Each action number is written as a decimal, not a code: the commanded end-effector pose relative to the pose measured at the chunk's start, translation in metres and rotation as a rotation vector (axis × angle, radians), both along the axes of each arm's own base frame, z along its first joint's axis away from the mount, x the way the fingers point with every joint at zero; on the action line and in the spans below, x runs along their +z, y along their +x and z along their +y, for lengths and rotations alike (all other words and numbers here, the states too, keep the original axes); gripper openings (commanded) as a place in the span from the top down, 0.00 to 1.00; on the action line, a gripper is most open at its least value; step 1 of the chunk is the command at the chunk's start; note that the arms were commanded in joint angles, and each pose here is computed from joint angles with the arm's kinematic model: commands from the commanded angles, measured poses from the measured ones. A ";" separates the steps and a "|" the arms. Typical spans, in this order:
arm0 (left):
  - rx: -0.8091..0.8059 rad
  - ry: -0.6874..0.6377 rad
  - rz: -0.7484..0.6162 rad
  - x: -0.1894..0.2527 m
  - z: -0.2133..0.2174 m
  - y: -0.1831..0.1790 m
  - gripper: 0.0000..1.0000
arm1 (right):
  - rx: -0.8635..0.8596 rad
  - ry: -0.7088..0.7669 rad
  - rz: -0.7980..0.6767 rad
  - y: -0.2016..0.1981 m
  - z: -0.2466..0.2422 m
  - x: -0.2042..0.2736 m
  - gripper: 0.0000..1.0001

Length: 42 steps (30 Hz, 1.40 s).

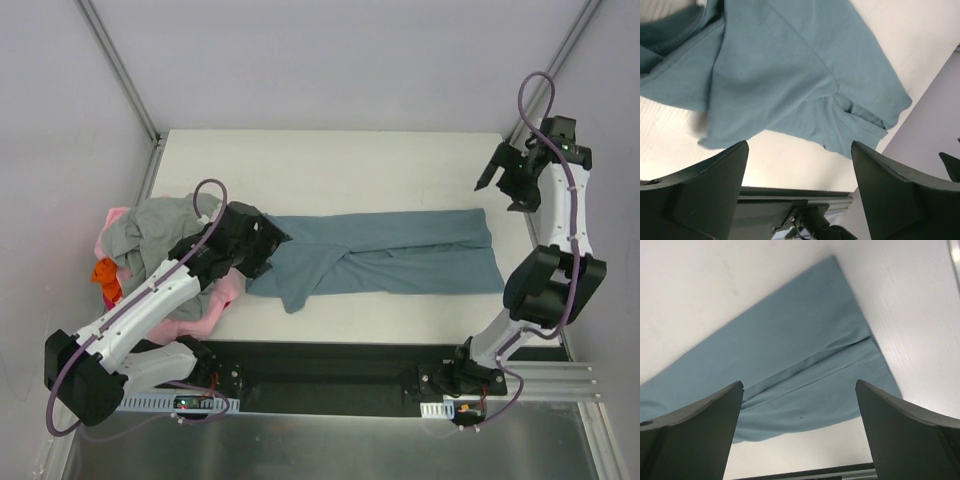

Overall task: Fold and stack the t-shirts
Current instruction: Fold the other side of the tshirt into a rectangle

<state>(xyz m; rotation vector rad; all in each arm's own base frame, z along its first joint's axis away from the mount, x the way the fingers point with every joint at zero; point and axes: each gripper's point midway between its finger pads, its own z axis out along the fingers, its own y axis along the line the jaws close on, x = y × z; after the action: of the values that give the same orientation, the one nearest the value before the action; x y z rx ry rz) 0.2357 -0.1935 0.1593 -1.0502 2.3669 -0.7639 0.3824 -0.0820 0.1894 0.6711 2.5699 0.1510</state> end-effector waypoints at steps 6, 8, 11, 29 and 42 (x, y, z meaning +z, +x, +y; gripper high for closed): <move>-0.066 0.221 -0.244 0.074 0.023 0.081 0.13 | 0.282 0.118 -0.144 -0.037 0.140 0.032 0.00; -0.139 0.267 -0.213 0.060 0.019 0.094 0.16 | 0.369 0.160 -0.148 -0.057 0.182 0.020 0.01; -0.152 0.257 -0.137 0.035 0.021 0.108 0.25 | 0.441 0.229 -0.226 -0.065 0.238 0.022 0.08; -0.063 0.281 -0.008 -0.045 0.053 0.025 0.65 | 0.724 0.215 0.007 -0.076 0.419 -0.088 0.75; -0.138 0.557 -0.072 -0.036 0.061 0.171 0.64 | 0.657 0.101 0.049 -0.049 0.379 -0.106 0.75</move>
<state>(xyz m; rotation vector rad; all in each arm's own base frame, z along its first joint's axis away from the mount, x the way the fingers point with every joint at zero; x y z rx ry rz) 0.3725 -0.1520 0.1151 -0.7394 2.4301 -0.2838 0.3284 0.3092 0.0838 -0.1577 2.7429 0.5439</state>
